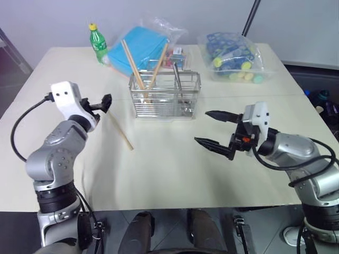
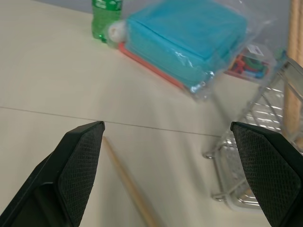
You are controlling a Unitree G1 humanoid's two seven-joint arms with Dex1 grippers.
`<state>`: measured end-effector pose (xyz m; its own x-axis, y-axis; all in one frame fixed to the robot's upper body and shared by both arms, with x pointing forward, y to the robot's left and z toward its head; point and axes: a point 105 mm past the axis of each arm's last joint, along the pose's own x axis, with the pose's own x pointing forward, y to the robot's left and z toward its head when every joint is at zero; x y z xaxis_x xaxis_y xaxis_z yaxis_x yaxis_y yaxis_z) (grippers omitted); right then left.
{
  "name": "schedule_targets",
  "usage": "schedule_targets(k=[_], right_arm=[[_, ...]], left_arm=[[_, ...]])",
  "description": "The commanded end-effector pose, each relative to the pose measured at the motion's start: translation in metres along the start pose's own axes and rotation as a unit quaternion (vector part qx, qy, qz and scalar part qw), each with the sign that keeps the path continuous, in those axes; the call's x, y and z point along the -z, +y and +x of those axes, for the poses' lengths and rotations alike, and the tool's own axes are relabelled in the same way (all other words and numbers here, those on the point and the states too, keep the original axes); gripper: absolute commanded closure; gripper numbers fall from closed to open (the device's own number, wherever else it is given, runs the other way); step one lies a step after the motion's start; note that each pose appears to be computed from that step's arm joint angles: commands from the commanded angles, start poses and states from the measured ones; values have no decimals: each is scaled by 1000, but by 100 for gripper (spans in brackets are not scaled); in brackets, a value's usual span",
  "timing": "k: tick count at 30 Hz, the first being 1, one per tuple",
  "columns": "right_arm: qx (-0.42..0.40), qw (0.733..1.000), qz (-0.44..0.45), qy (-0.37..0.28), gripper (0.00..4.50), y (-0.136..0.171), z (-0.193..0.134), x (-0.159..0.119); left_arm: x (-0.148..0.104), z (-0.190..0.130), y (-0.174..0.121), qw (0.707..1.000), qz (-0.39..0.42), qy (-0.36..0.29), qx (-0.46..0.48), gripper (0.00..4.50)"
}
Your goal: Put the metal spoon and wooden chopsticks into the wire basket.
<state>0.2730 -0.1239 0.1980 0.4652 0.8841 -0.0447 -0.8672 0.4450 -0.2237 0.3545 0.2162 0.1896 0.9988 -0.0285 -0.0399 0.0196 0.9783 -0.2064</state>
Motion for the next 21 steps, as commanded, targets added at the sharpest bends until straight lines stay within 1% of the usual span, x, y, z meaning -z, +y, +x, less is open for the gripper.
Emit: schedule_targets(k=[1, 8, 16, 21], right_arm=[[-11, 1000, -14, -11, 0, 0, -1, -12], [-17, 1000, -13, -3, 0, 4, -2, -13], [-17, 1000, -14, 4, 0, 6, -6, -14], [-10, 1000, -16, 5, 0, 7, -7, -14]], left_arm=[[2, 0, -5, 999, 27, -4, -34, 2], [26, 14, 4, 990, 13, 47, -135, 2], [48, 33, -6, 984, 17, 88, -151, 2], [62, 40, 2, 975, 12, 118, -188, 2]])
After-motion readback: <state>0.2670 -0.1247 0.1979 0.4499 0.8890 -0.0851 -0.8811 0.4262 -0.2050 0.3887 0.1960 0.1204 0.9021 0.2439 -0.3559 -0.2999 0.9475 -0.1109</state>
